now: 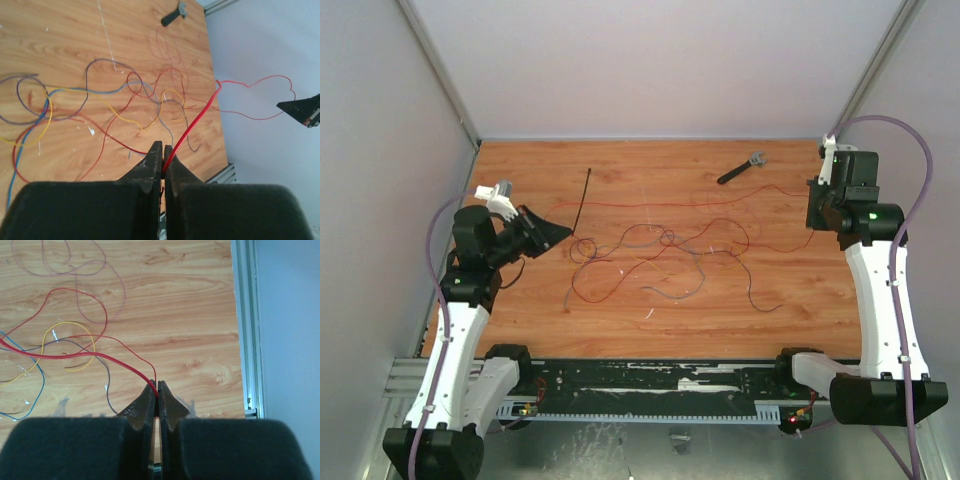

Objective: Zip-tie the wires
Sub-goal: Place the cable at the center of the board.

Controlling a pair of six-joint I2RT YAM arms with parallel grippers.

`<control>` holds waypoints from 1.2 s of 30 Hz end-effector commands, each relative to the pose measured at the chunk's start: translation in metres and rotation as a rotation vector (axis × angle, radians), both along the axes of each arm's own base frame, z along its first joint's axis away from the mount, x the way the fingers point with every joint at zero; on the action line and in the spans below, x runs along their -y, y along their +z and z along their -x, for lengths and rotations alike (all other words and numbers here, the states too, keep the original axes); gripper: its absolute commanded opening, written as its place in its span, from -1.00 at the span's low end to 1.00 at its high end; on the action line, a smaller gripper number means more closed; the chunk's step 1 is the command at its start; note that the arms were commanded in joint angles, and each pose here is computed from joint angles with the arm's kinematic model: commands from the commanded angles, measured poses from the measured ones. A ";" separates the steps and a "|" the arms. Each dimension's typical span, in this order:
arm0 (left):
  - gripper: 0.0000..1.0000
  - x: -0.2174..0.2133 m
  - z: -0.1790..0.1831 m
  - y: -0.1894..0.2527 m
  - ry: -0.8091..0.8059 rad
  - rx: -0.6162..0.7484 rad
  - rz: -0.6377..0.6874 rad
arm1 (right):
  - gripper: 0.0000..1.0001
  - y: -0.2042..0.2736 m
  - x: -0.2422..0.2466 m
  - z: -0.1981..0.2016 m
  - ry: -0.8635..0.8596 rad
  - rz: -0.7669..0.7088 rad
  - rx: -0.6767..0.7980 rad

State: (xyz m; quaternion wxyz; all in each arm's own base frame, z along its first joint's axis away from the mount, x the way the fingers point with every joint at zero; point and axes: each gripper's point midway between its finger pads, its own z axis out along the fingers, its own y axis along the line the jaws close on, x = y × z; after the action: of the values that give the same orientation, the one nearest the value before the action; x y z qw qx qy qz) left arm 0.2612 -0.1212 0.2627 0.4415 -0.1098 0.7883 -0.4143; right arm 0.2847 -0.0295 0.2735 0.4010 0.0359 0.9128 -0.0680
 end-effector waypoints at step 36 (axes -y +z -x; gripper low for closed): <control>-1.00 -0.004 -0.011 -0.146 0.151 -0.342 0.118 | -1.00 -0.144 -0.007 -0.042 0.029 -0.051 -0.386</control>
State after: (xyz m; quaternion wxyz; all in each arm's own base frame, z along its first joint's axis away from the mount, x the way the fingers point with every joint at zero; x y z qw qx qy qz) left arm 0.2553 -0.1204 0.1178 0.2992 -0.2705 0.8201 -0.4059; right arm 0.3124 -0.0163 0.1407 0.2197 0.0173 0.9749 -0.0326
